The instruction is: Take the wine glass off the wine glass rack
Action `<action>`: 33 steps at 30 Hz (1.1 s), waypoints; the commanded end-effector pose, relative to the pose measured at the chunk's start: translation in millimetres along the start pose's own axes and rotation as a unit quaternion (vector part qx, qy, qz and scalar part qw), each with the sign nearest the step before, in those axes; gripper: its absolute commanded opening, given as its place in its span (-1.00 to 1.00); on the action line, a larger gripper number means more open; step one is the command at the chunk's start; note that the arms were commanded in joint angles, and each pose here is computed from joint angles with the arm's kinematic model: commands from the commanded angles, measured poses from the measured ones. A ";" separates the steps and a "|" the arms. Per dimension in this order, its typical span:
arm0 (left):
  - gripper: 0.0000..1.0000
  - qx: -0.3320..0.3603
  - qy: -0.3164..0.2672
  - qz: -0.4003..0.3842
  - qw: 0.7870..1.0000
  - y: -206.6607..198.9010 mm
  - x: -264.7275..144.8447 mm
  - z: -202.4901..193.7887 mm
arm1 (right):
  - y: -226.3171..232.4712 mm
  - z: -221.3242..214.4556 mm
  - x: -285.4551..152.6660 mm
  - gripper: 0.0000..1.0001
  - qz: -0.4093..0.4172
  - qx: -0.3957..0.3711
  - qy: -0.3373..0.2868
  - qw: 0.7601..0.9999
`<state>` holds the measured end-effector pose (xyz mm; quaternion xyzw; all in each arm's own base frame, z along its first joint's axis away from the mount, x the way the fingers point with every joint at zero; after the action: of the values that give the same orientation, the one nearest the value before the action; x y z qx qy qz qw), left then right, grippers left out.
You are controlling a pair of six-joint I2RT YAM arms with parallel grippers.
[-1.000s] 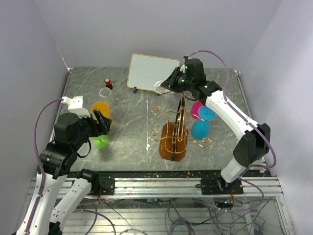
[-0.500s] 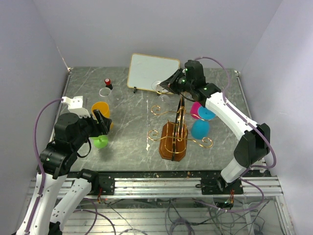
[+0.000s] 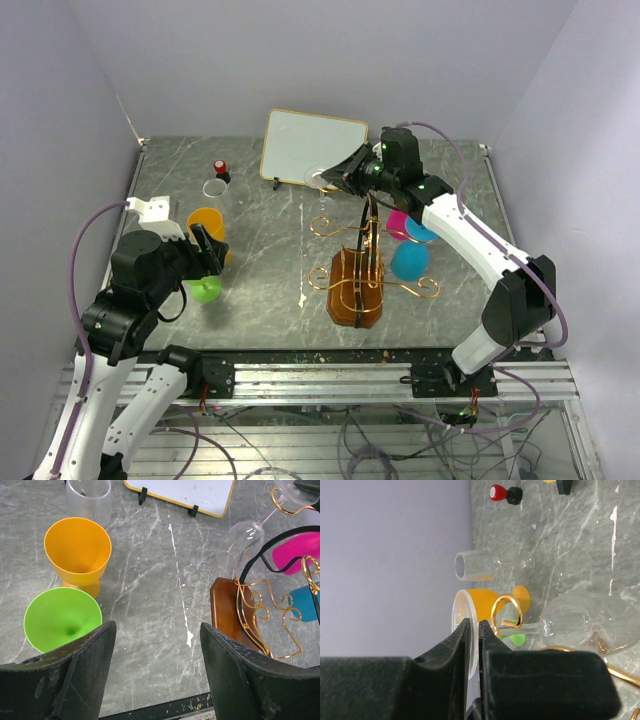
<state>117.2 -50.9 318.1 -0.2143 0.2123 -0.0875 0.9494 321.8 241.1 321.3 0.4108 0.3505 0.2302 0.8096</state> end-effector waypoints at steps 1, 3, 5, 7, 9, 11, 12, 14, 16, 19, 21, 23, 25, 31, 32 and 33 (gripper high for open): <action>0.56 -0.004 -0.010 -0.005 1.000 -0.9 2.2 2.4 | 27.5 7.2 -28.2 -1.00 0.065 -0.004 -0.025 0.998; 0.56 -0.004 -0.010 -0.005 1.000 -0.9 2.2 2.3 | 27.9 7.0 -33.1 -1.00 0.062 -0.005 -0.029 0.998; 0.56 -0.004 -0.010 -0.006 1.000 -1.1 2.5 2.4 | 27.8 6.3 -37.3 -1.00 0.054 -0.005 -0.029 0.998; 0.56 -0.004 -0.009 -0.005 1.000 -1.1 3.2 2.4 | 26.5 6.0 -41.3 -1.00 0.037 -0.006 -0.031 0.999; 0.56 -0.004 -0.008 -0.005 1.000 -1.3 3.4 2.6 | 25.0 6.3 -43.9 -1.00 0.024 -0.006 -0.037 0.999; 0.56 -0.004 -0.007 -0.005 1.000 -1.3 4.2 2.5 | 23.6 5.9 -45.5 -1.00 0.013 -0.003 -0.041 0.999; 0.56 -0.004 -0.006 -0.005 1.000 -1.2 4.3 2.2 | 18.3 14.2 -47.3 -1.00 0.006 0.001 -0.054 0.999; 0.56 -0.003 -0.006 -0.006 1.000 -1.4 4.0 2.5 | 13.9 20.4 -47.8 -1.00 -0.002 0.001 -0.066 0.998; 0.56 -0.004 -0.007 -0.007 1.000 -1.5 3.2 2.5 | 9.6 27.1 -47.4 -1.00 -0.007 0.003 -0.080 0.997; 0.57 -0.003 -0.009 -0.008 1.000 -1.4 2.0 2.4 | 5.6 38.3 -46.0 -1.00 -0.007 0.001 -0.109 0.994; 0.57 -0.003 -0.010 -0.008 1.000 -1.4 1.6 2.5 | 6.3 45.9 -43.7 -1.00 -0.001 -0.013 -0.129 0.992; 0.57 -0.004 -0.011 -0.007 1.000 -1.2 1.4 2.4 | 9.2 52.1 -40.3 -1.00 0.010 -0.039 -0.136 0.990; 0.57 -0.005 -0.013 -0.007 1.000 -1.1 0.8 2.5 | 15.0 56.5 -38.2 -1.00 0.034 -0.083 -0.133 0.987; 0.58 -0.005 -0.015 -0.009 1.000 -1.1 1.0 2.4 | 35.1 57.1 -46.3 -1.00 0.149 -0.178 -0.134 0.963; 0.58 -0.004 -0.014 -0.009 1.000 -1.1 1.9 2.4 | 38.3 57.0 -48.5 -1.00 0.165 -0.194 -0.134 0.958; 0.58 -0.004 -0.013 -0.009 1.000 -1.3 2.7 2.5 | 42.8 57.4 -51.0 -1.00 0.185 -0.215 -0.136 0.949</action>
<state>117.0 -50.8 318.1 -0.2144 0.2120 -0.0876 0.9494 334.7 201.2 361.1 0.3609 0.2134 0.2766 0.8647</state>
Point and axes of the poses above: each gripper's point midway between its finger pads, its own x axis out along the fingers, its own y axis along the line the jaws close on, z = x × y, the point moved 10 cm from there along -x, back along the fingers, and after that the axes turned 7 degrees about -x, right-handed, at the moved point
